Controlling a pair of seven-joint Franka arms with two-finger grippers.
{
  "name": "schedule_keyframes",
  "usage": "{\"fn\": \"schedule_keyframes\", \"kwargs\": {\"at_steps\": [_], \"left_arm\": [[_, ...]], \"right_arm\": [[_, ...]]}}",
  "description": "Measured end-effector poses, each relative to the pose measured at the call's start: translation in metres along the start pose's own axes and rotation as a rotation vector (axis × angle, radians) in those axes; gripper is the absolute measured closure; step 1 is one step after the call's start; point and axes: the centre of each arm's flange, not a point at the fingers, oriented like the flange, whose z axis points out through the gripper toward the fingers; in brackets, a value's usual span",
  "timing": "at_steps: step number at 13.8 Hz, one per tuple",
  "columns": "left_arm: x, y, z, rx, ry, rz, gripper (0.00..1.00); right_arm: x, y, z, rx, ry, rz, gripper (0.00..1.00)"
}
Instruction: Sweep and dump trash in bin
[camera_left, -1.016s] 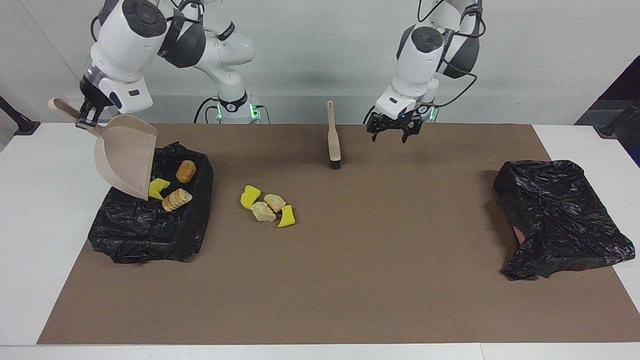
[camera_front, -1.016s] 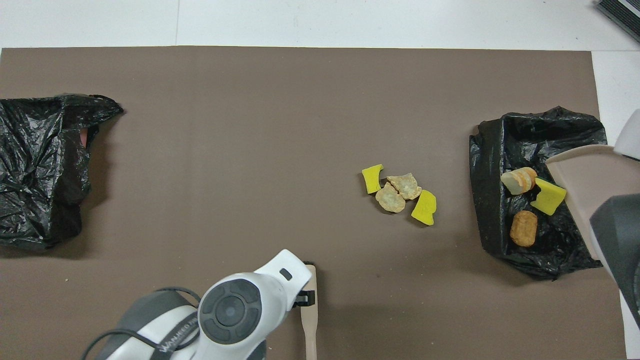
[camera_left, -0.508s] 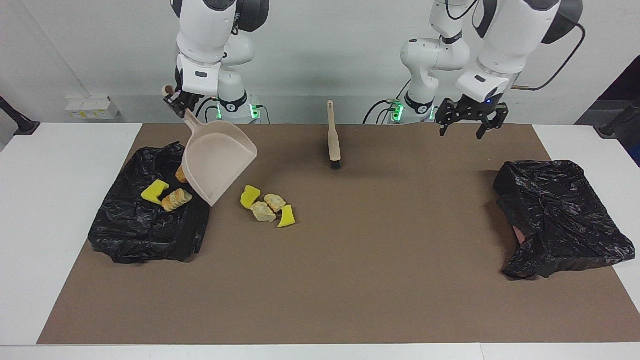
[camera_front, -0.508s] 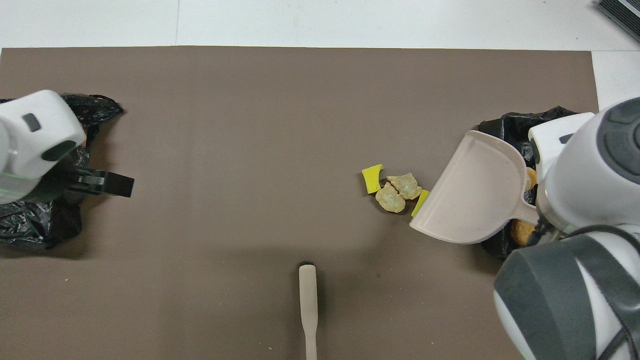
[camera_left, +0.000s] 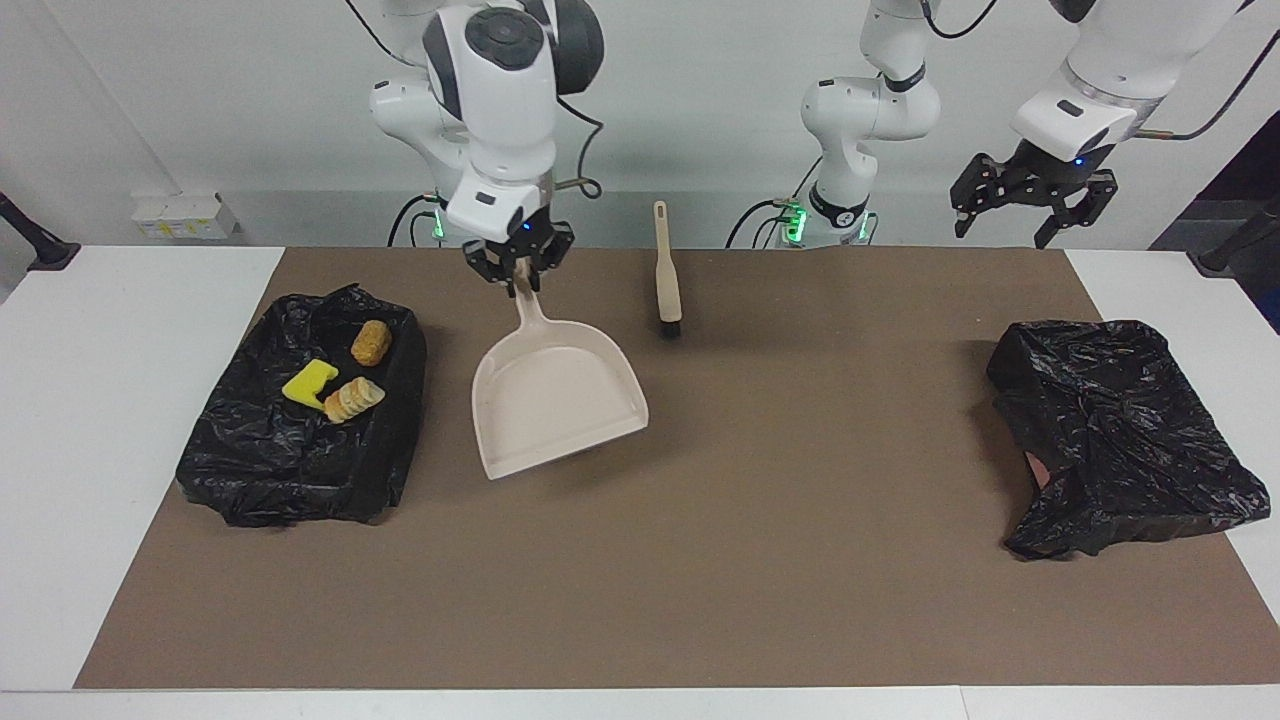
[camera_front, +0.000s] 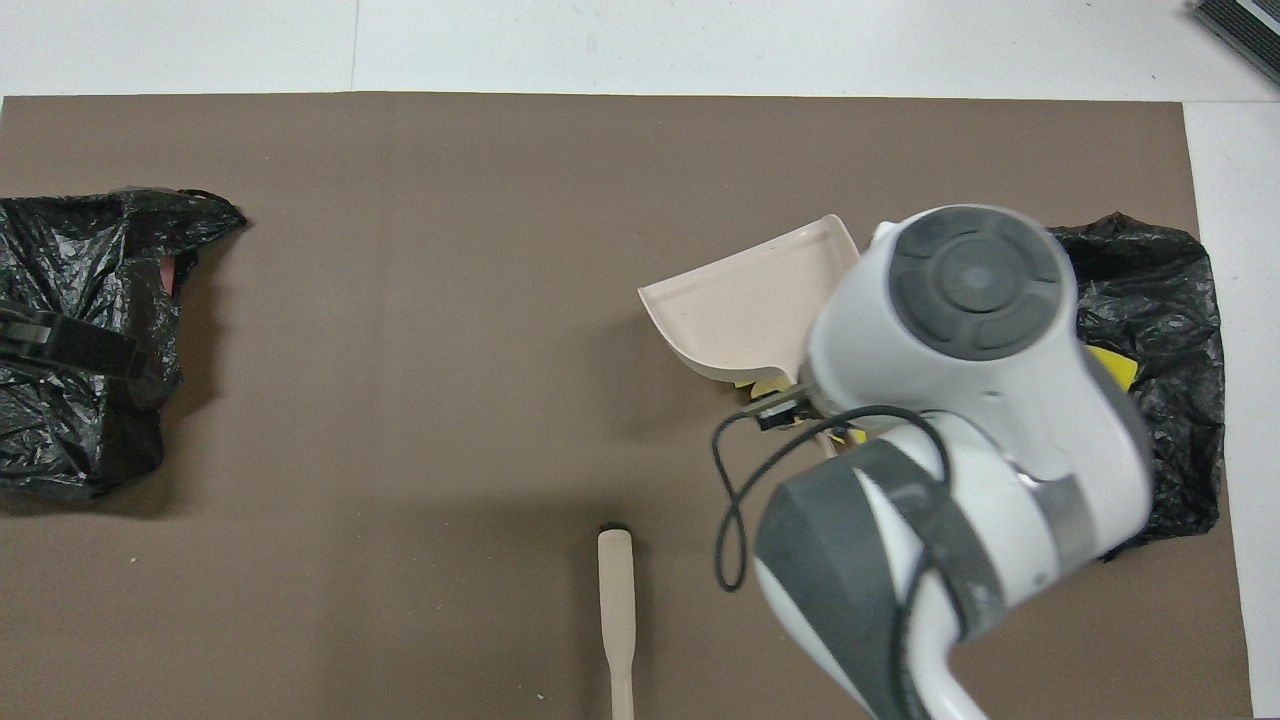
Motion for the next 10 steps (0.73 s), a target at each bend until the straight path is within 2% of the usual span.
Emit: {"fn": "schedule_keyframes", "kwargs": {"at_steps": [2, 5, 7, 10], "left_arm": [[0.002, -0.001, -0.001, 0.001, 0.004, 0.001, 0.0], [0.001, 0.004, -0.007, 0.003, 0.014, 0.008, 0.0], [-0.001, 0.0, -0.007, 0.002, 0.011, -0.001, 0.0], [-0.004, -0.014, -0.008, 0.001, 0.012, -0.028, 0.0]], "right_arm": [[0.027, -0.047, 0.04, 0.066, 0.052, 0.11, 0.69], [0.064, -0.101, 0.089, 0.162, 0.075, 0.244, 0.69], [0.079, -0.129, 0.115, 0.15, 0.114, 0.284, 0.69], [0.087, -0.139, 0.131, 0.154, 0.126, 0.31, 0.69]]}}
